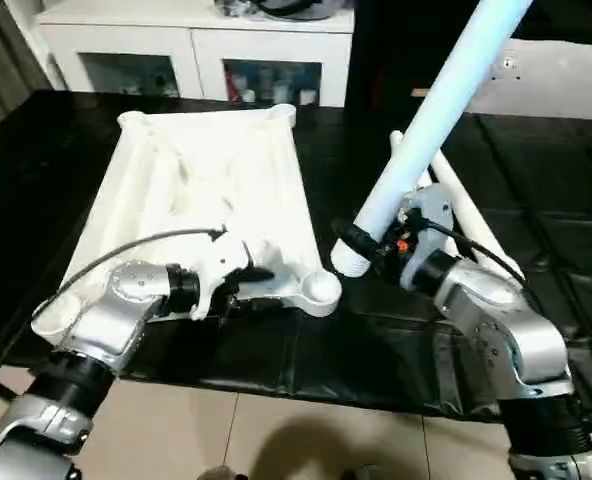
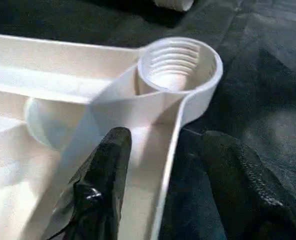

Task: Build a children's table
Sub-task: Insert table leg to table base

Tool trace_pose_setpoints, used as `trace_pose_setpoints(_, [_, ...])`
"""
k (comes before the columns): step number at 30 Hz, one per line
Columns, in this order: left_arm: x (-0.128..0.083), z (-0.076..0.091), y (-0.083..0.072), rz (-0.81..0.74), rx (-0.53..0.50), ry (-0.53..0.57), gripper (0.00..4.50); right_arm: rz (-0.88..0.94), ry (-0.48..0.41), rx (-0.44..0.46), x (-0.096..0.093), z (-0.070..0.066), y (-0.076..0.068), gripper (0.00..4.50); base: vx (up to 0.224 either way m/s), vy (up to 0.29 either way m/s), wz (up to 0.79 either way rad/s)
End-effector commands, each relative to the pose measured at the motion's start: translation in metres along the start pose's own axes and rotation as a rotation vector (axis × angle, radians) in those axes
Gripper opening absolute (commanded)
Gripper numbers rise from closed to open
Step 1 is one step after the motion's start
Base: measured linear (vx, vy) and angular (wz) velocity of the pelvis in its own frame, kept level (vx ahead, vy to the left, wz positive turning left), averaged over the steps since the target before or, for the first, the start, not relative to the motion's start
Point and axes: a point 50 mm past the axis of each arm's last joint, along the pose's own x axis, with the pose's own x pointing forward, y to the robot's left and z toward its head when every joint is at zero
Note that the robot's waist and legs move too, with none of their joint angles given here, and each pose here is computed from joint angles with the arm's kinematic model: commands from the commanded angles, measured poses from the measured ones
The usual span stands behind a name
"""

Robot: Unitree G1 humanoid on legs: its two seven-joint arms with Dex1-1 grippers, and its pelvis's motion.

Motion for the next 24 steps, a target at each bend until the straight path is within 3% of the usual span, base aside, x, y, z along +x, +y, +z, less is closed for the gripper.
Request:
trace_pose_setpoints(1, [-0.001,0.002,0.003,-0.022,0.027,0.021,2.18,0.004,0.002,-0.046,0.0,0.001,0.004,1.91,0.0,0.0,0.0])
trace_pose_setpoints(3, [-0.001,-0.001,0.004,-0.03,0.025,0.031,1.91,-0.008,0.018,-0.069,0.001,-0.001,0.005,1.91,0.0,0.0,0.0])
trace_pose_setpoints(5, [-0.002,-0.003,0.006,-0.027,0.033,0.046,1.75,0.0,0.04,-0.031,0.002,-0.001,0.006,1.91,0.0,0.0,0.0])
trace_pose_setpoints(10, [-0.003,-0.005,0.008,-0.026,0.036,0.055,1.32,0.032,-0.001,0.038,0.001,0.003,0.008,1.91,0.0,0.0,0.0])
trace_pose_setpoints(24, [-0.003,-0.014,0.012,-0.06,0.108,0.152,0.15,0.141,0.086,0.014,0.007,-0.006,0.017,1.91,0.0,0.0,0.0])
